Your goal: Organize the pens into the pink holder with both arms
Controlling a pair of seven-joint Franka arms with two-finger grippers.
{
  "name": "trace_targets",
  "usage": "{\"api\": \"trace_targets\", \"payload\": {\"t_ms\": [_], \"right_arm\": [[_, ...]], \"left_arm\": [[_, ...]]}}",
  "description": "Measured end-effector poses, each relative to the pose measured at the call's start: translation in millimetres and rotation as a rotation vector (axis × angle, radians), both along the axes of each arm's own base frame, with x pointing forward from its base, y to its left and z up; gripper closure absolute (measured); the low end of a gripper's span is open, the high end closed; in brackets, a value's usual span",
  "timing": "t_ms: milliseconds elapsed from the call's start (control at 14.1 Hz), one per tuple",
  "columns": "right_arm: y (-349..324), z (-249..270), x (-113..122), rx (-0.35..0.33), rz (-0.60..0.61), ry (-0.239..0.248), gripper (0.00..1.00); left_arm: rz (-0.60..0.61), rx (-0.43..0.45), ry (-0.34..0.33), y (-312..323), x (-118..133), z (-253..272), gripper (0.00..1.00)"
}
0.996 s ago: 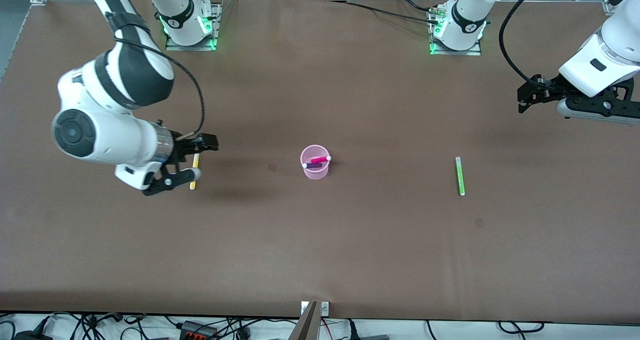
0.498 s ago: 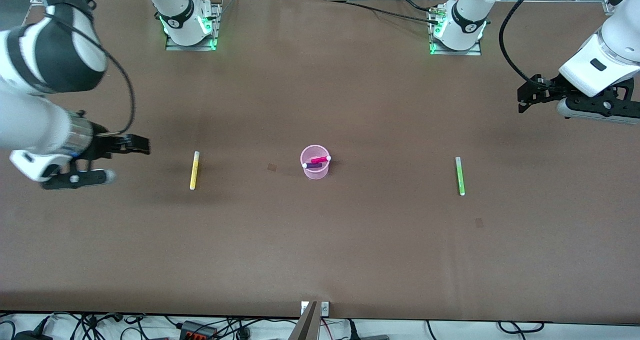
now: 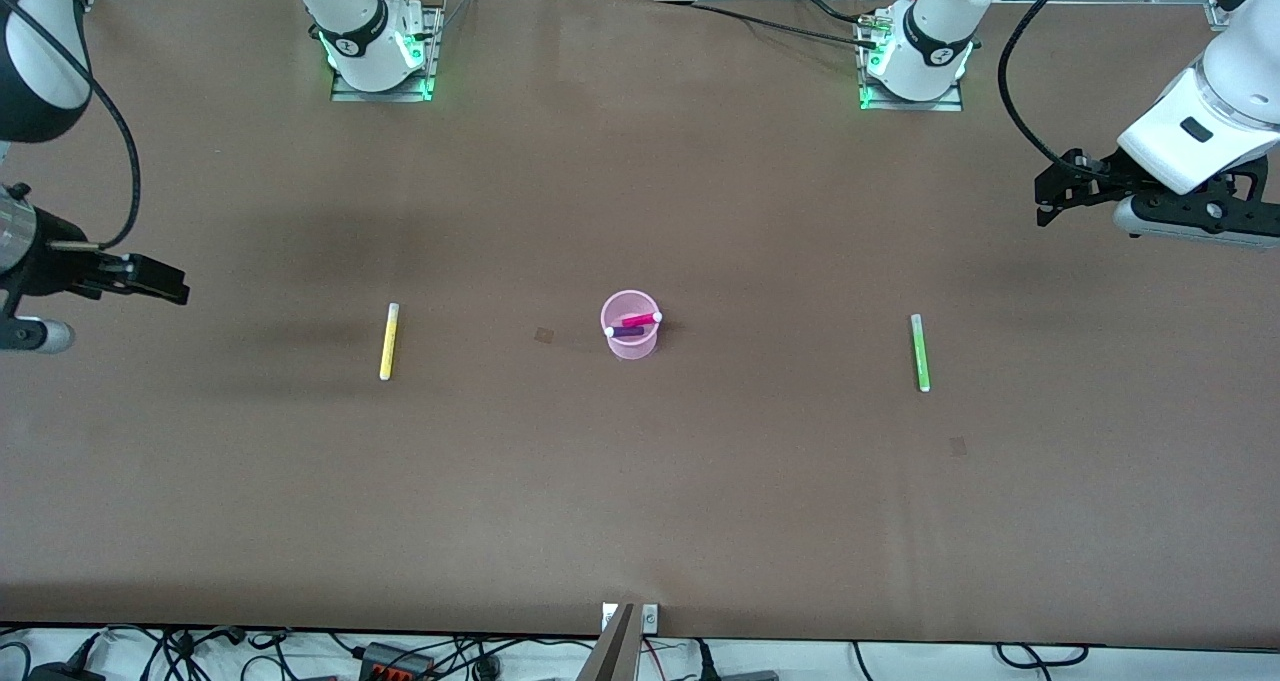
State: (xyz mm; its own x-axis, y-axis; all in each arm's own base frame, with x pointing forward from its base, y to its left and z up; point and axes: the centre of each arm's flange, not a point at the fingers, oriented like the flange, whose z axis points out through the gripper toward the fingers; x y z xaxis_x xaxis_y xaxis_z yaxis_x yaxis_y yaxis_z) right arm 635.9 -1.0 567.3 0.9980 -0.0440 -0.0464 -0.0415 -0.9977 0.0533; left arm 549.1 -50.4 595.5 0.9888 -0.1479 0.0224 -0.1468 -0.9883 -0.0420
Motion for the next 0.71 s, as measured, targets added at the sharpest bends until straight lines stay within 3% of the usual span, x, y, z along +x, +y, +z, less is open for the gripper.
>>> {"api": "trace_targets", "payload": {"t_ms": [285, 712], "right_arm": [[-5, 25, -14, 0.003, 0.027, -0.014, 0.0], [-27, 26, -29, 0.027, -0.004, 0.032, 0.0]], "left_arm": [[0.0, 0.0, 0.0, 0, 0, 0, 0.0], [0.0, 0.0, 0.0, 0, 0, 0, 0.0]]}}
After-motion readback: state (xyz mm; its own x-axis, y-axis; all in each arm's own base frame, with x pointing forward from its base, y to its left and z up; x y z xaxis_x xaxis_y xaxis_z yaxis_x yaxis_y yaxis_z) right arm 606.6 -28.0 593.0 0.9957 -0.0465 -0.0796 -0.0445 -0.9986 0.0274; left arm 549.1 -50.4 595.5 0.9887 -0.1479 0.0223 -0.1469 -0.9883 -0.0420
